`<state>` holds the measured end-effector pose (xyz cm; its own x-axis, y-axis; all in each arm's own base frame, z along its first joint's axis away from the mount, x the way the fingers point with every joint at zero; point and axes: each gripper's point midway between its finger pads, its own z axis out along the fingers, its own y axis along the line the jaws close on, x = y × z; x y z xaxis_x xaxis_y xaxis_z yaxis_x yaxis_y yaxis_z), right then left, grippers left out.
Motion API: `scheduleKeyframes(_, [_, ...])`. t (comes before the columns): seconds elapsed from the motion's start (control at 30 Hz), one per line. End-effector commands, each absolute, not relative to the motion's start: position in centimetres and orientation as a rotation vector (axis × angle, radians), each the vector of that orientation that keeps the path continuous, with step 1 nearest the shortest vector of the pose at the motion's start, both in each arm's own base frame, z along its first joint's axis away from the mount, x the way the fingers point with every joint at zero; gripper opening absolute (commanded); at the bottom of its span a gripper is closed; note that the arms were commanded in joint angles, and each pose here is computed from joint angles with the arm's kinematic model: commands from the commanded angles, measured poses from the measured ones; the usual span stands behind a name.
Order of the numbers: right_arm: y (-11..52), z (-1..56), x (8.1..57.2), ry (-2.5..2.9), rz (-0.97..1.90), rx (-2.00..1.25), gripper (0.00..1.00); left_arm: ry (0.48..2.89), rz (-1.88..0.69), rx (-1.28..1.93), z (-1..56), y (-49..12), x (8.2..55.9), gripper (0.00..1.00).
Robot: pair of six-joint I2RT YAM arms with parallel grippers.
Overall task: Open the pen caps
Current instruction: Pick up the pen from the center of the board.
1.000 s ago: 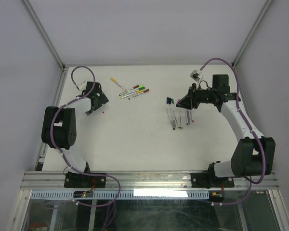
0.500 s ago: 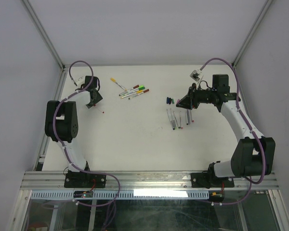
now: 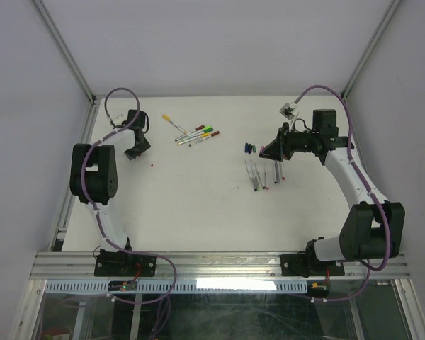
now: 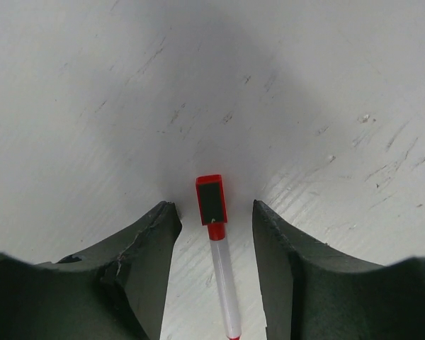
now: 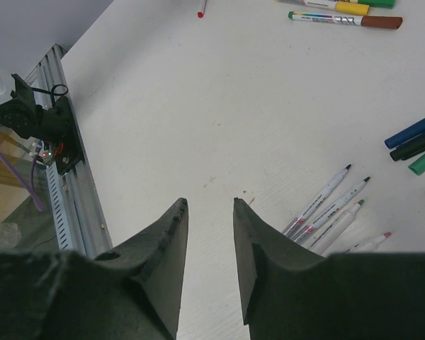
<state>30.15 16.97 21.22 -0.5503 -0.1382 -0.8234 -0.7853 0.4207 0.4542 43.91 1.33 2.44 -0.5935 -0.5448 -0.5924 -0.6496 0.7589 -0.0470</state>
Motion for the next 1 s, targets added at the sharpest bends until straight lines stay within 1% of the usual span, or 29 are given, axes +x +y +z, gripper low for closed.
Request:
scheduleKeyframes(0.0, [17.0, 22.7, 30.1, 1.886, 1.145, -0.82, 0.34, 2.346, 0.318, -0.93, 2.9, 2.7, 44.6, 0.48])
scheduleKeyframes(0.1, [17.1, 22.8, 30.1, 1.882, 1.144, -0.823, 0.34, 2.354, 0.32, -0.931, 2.6, 2.7, 44.7, 0.45])
scheduleKeyframes(0.23, [17.0, 22.8, 30.0, 1.882, 1.144, -0.822, 0.34, 2.358, 0.317, -0.924, 2.6, 2.6, 44.9, 0.38])
scheduleKeyframes(0.33, [17.0, 22.8, 30.0, 1.882, 1.145, -0.822, 0.34, 2.359, 0.307, -0.924, 2.7, 2.5, 45.0, 0.26])
scheduleKeyframes(0.47, [17.0, 22.8, 30.0, 1.88, 1.149, -0.823, 0.34, 2.364, 0.286, -0.919, 2.9, 2.2, 44.9, 0.04])
scheduleKeyframes(0.5, [17.0, 22.8, 30.0, 1.88, 1.153, -0.821, 0.34, 2.367, 0.275, -0.918, 3.0, 2.1, 44.8, 0.0])
scheduleKeyframes(0.63, [17.3, 22.8, 29.7, 1.87, 1.184, -0.819, 0.35, 2.375, 0.194, -0.904, 3.5, 1.1, 44.5, 0.0])
scheduleKeyframes(0.73, [17.6, 23.0, 29.4, 1.848, 1.218, -0.811, 0.35, 2.372, 0.073, -0.866, 4.1, -0.6, 43.7, 0.0])
scheduleKeyframes(0.77, [17.8, 23.0, 29.3, 1.827, 1.229, -0.816, 0.38, 2.363, 0.02, -0.844, 4.4, -1.4, 43.4, 0.0])
scheduleKeyframes(0.9, [18.6, 22.9, 28.4, 1.727, 1.234, -0.853, 0.44, 2.267, -0.285, -0.755, 7.4, -5.7, 42.2, 0.0])
scheduleKeyframes(0.97, [19.2, 22.8, 27.8, 1.669, 1.215, -0.885, 0.52, 2.211, -0.411, -0.716, 8.8, -7.8, 41.2, 0.0])
